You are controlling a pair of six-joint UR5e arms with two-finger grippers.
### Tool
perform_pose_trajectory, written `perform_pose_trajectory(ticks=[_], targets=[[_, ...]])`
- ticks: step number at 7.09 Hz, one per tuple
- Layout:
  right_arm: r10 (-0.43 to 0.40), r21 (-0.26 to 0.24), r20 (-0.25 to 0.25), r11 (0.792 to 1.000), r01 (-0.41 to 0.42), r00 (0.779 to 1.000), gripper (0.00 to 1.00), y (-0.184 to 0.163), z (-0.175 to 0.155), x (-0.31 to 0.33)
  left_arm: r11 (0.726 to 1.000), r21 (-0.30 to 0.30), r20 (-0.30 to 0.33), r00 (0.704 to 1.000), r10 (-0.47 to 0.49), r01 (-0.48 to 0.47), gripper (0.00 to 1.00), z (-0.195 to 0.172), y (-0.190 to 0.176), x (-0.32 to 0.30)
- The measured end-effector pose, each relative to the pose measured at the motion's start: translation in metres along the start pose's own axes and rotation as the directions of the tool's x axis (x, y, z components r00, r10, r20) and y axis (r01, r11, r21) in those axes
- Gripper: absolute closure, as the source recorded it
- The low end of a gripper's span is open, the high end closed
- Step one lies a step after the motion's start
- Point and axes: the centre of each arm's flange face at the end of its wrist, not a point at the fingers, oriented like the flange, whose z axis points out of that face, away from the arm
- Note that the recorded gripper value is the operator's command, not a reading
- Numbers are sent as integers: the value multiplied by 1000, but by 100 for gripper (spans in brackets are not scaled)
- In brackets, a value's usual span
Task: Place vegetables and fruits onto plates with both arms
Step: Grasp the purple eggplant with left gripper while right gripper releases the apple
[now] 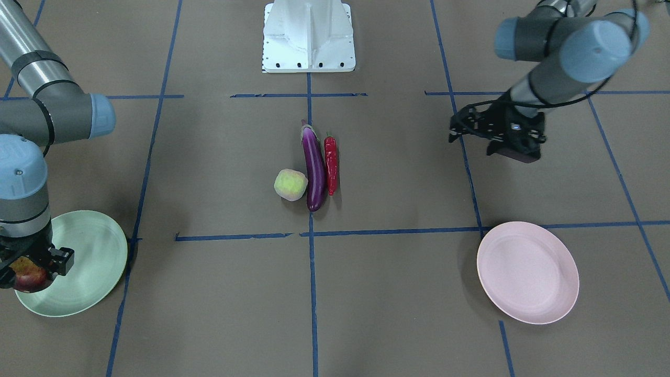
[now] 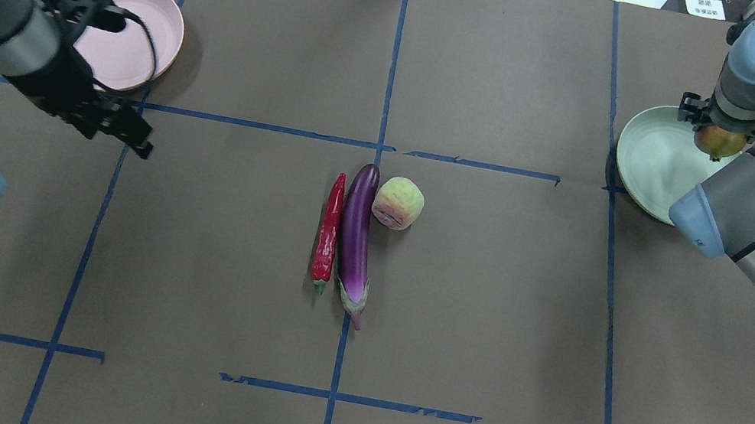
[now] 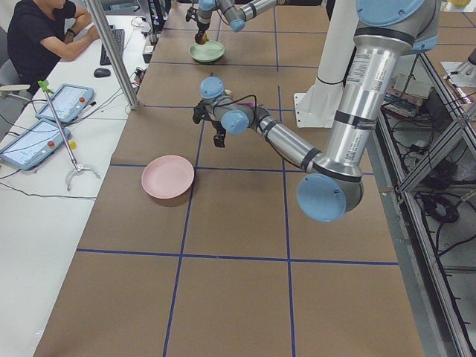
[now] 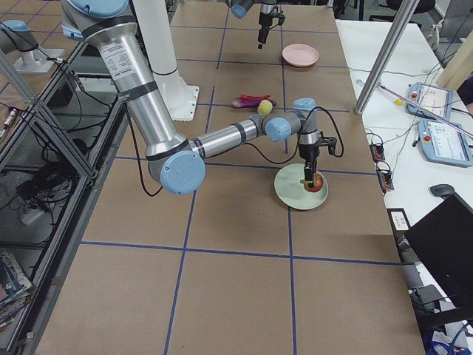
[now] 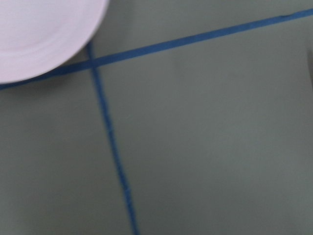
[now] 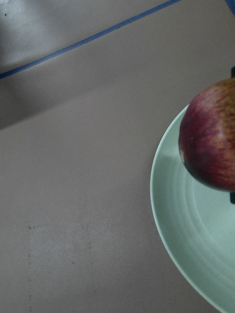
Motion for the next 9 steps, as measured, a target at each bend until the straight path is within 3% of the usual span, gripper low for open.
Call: perform_pose_trajectory(ticks=[2,4,7,9], targets=[[-7,-2,56,1000,7,998,0,2,0,4,995,64,-2,997,-75,75,0,51,11,132],[-11,-9,84,1000,12,996,0,5,-5,4,990,107,-1,996,-93,93,0,90,38,214],[-12,-27,115,1000,15,993,0,15,-12,10,976,151,68,983,-171,159,0,138,26,241],[-11,-46,133,999,18,991,0,20,-14,12,970,166,84,978,-193,177,0,148,22,243]])
